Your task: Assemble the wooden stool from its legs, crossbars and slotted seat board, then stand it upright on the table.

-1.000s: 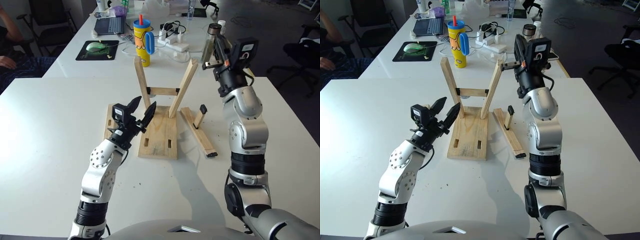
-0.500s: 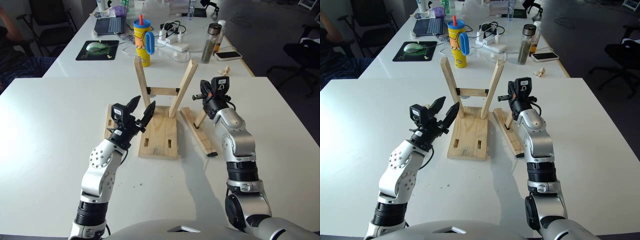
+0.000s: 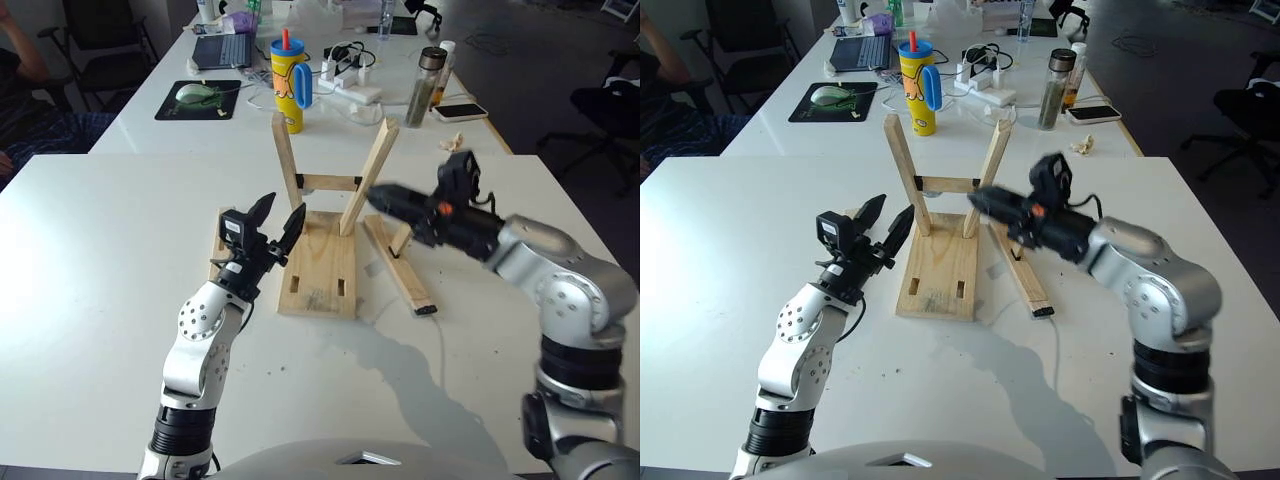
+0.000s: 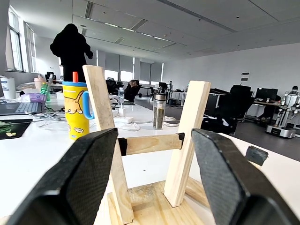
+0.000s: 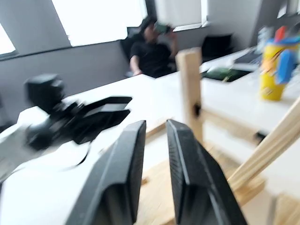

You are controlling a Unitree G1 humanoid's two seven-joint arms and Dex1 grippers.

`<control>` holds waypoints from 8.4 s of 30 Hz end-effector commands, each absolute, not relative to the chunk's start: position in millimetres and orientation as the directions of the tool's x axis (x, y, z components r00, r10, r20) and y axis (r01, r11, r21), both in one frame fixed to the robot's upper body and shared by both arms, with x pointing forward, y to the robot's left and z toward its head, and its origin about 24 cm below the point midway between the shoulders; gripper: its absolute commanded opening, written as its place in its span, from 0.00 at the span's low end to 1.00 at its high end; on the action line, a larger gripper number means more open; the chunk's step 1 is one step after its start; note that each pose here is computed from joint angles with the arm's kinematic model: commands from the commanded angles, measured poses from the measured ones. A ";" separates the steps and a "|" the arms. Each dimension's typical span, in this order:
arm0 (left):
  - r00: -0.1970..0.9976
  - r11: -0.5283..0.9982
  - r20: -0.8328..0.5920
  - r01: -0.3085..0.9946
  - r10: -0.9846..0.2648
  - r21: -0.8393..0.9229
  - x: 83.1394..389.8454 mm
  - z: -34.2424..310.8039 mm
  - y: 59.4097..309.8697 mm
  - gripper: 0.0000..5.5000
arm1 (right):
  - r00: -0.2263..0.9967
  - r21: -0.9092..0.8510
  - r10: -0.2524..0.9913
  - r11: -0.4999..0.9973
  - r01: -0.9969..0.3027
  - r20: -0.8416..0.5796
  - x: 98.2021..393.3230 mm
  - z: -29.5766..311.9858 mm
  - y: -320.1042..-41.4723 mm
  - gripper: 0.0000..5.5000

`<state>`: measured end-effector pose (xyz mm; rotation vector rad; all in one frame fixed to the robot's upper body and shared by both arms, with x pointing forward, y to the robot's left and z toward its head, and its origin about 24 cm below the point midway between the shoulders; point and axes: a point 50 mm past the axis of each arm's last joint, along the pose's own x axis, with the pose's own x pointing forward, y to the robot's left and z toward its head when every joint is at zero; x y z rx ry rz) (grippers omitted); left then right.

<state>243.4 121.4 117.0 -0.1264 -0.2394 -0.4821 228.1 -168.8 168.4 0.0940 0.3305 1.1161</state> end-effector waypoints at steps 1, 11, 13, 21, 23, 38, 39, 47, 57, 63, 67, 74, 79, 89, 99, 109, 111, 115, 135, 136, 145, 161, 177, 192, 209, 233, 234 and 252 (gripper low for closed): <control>0.880 0.899 0.234 0.435 -0.414 -0.047 245.8 114.1 127.0 0.53 | 0.313 0.333 0.820 0.499 -0.800 -0.479 203.2 134.5 -193.8 0.30; 0.876 0.890 0.240 0.448 -0.419 -0.082 247.9 113.6 129.0 0.69 | 0.708 -0.017 0.426 0.851 -0.526 -0.564 248.2 84.7 -218.9 0.54; 0.867 0.880 0.237 0.468 -0.439 -0.080 249.1 113.7 126.9 0.71 | 0.706 -0.020 0.420 0.852 -0.523 -0.571 250.7 78.7 -212.8 0.60; 0.845 0.854 0.227 0.513 -0.484 -0.086 252.9 113.8 126.1 0.71 | 0.710 -0.028 0.400 0.861 -0.508 -0.580 258.9 68.8 -195.7 0.63; 0.841 0.849 0.224 0.521 -0.493 -0.086 253.2 113.5 125.5 0.71 | 0.717 -0.074 0.359 0.865 -0.496 -0.597 261.5 64.6 -196.2 0.63; 0.835 0.840 0.171 0.539 -0.523 -0.065 258.4 112.2 127.3 0.71 | 0.740 -0.010 0.315 0.917 -0.399 -0.594 268.9 60.1 -204.0 0.37; 0.833 0.834 0.163 0.545 -0.528 -0.082 258.6 112.1 128.5 0.71 | 0.766 0.003 0.316 0.925 -0.380 -0.560 273.6 66.6 -208.5 0.37; 0.676 0.641 0.143 0.734 -0.723 -0.226 258.9 123.4 124.2 0.71 | 0.792 0.216 0.610 0.768 -0.602 0.038 296.0 192.1 -237.4 0.37; 0.528 0.409 0.315 0.833 -0.788 -0.373 265.3 166.5 134.4 0.71 | 0.370 0.376 0.926 0.318 -0.870 0.072 251.6 204.7 -203.8 0.37; 0.409 0.207 0.427 0.872 -0.807 -0.443 263.6 187.7 132.1 0.81 | 0.153 0.482 0.987 0.111 -0.869 0.049 240.5 185.8 -189.3 0.37; 0.353 0.116 0.472 0.880 -0.807 -0.460 261.1 197.4 134.2 0.85 | 0.076 0.507 0.997 0.048 -0.861 0.035 237.5 182.9 -186.7 0.37; 0.295 0.043 0.457 0.873 -0.839 -0.485 255.9 198.8 134.0 0.85 | 0.019 0.527 1.000 0.009 -0.850 0.013 234.3 178.8 -188.1 0.37; 0.270 0.018 0.416 0.856 -0.868 -0.516 253.6 192.0 137.0 0.73 | -0.004 0.543 1.000 0.001 -0.840 -0.008 232.2 174.2 -189.3 0.37; 0.252 0.024 0.353 0.842 -0.901 -0.539 252.3 185.3 146.0 0.47 | -0.019 0.535 0.999 0.010 -0.845 -0.048 232.6 170.1 -192.0 0.37; 0.245 0.045 0.302 0.838 -0.921 -0.543 249.0 178.5 149.4 0.37 | 0.020 0.494 0.999 0.037 -0.869 -0.039 240.8 171.0 -192.1 0.37; 0.342 0.151 0.293 0.841 -0.893 -0.520 251.5 182.9 177.9 0.37 | 0.121 0.457 0.986 0.162 -0.875 -0.119 249.1 153.9 -195.2 0.58; 0.378 0.200 0.279 0.839 -0.882 -0.506 251.9 186.8 191.5 0.37 | 0.162 0.404 0.973 0.216 -0.889 -0.164 250.9 146.5 -196.5 0.59; 0.459 0.321 0.225 0.827 -0.859 -0.461 248.2 199.2 228.0 0.37 | 0.221 0.262 0.925 0.306 -0.915 -0.311 248.6 120.1 -199.0 0.59; 0.512 0.462 0.137 0.841 -0.848 -0.280 252.5 217.0 264.4 0.37 | 0.474 -0.664 0.738 0.047 -0.746 -0.480 242.8 50.6 -137.4 0.59; 0.509 0.460 0.140 0.843 -0.849 -0.278 252.5 216.7 262.6 0.37 | 0.493 -0.679 0.724 0.045 -0.733 -0.483 247.0 50.0 -139.3 0.59; 0.528 0.473 0.153 0.833 -0.836 -0.288 254.6 211.5 261.8 0.37 | 0.242 -0.385 0.895 0.088 -0.919 -0.374 220.2 76.5 -128.7 0.59; 0.531 0.482 0.130 0.829 -0.837 -0.284 256.5 210.3 255.3 0.37 | 0.516 -0.629 0.686 0.109 -0.770 -0.513 253.8 46.5 -144.8 0.59; 0.548 0.540 -0.009 0.821 -0.837 -0.185 261.0 191.6 245.9 0.37 | 0.640 -0.706 0.625 0.193 -0.681 -0.447 276.7 62.9 -168.1 0.59; 0.481 0.484 -0.054 0.874 -0.875 -0.038 283.1 198.3 224.0 0.37 | 0.708 0.173 0.698 0.715 -0.677 -0.113 274.0 82.7 -125.9 0.51; 0.327 0.339 -0.221 0.941 -0.919 -0.017 299.4 188.6 209.3 0.37 | 0.759 0.094 0.494 0.857 -0.506 -0.424 279.3 26.2 -110.7 0.50; 0.307 0.305 -0.209 0.951 -0.929 0.042 298.7 200.5 194.9 0.37 | 0.707 0.043 0.498 0.831 -0.555 -0.503 268.1 8.3 -107.1 0.50; 0.308 0.307 -0.218 0.951 -0.926 0.040 299.2 198.3 195.4 0.37 | 0.706 0.043 0.499 0.830 -0.555 -0.502 268.5 8.4 -106.7 0.50; 0.325 0.322 -0.249 0.945 -0.912 0.057 302.7 205.1 205.6 0.37 | 0.693 0.045 0.502 0.825 -0.564 -0.518 263.2 2.7 -104.7 0.50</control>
